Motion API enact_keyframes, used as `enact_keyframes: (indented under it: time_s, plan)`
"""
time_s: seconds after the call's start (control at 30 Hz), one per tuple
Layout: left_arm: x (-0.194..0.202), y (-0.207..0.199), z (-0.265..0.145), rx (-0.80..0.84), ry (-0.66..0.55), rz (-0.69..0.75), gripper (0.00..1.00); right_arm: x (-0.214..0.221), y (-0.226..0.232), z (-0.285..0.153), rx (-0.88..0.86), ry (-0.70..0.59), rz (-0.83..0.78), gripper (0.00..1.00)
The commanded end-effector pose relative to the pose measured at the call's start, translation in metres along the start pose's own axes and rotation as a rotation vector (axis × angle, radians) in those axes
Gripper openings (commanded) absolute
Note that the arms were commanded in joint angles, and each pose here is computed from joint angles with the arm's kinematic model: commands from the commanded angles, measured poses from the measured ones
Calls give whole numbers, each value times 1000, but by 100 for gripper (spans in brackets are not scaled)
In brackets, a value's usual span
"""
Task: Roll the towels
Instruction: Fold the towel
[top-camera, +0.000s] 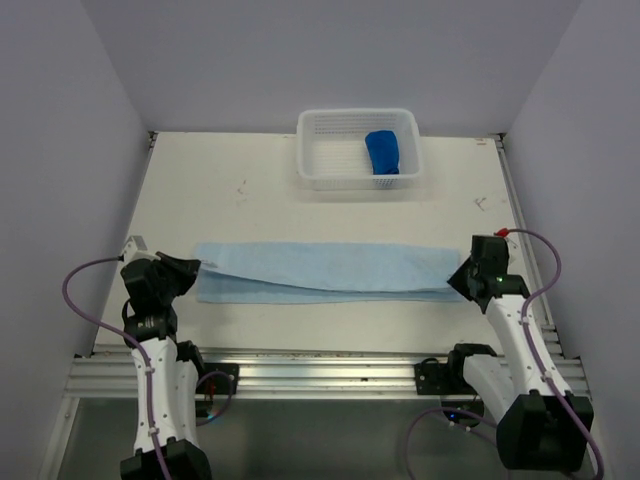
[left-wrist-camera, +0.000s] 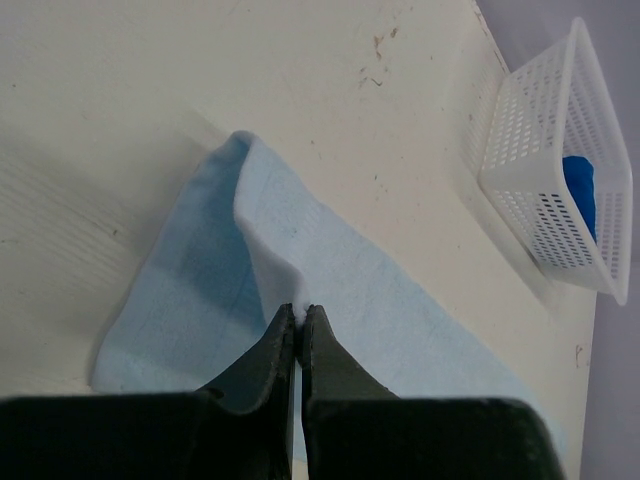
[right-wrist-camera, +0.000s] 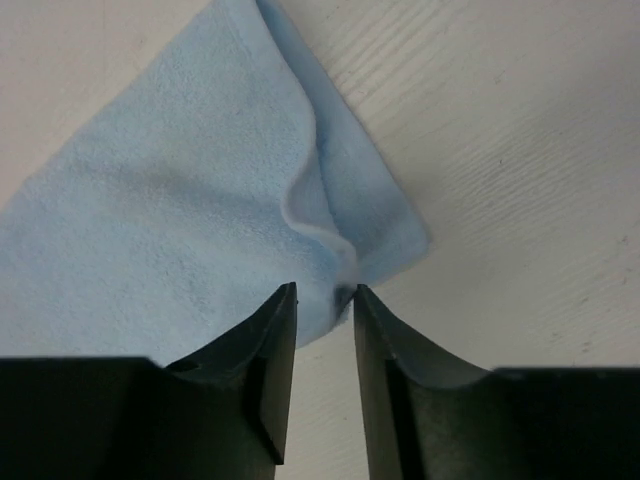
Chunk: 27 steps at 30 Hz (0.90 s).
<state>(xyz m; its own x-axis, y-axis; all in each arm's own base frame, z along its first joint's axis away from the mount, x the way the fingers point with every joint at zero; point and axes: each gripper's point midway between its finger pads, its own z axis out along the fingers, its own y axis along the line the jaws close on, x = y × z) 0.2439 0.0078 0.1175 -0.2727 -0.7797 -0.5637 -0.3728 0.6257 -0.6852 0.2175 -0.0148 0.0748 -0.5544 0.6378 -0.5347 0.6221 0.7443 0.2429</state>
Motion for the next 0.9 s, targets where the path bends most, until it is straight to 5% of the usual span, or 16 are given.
enact_keyframes:
  time_s: [0.0, 0.07, 0.3, 0.6, 0.73, 0.87]
  plan:
    - [-1, -5, -1, 31, -2, -5, 0, 7, -1, 0, 4, 31, 6, 36]
    - [0, -6, -1, 39, 1, -2, 0, 2, -1, -6, 4, 16, 22, 53]
    - [1, -8, -1, 54, 5, 4, 0, -24, 20, -29, -80, -50, 57, 56]
    - [1, -10, -2, 58, 12, -3, 0, -29, 49, -11, -147, -3, 92, 19]
    - [-2, -8, -4, 33, -4, -10, 28, -37, 50, -12, -147, -29, 91, 21]
    - [-5, -7, -4, 23, -11, -4, 44, -39, 52, -11, -145, -28, 82, 25]
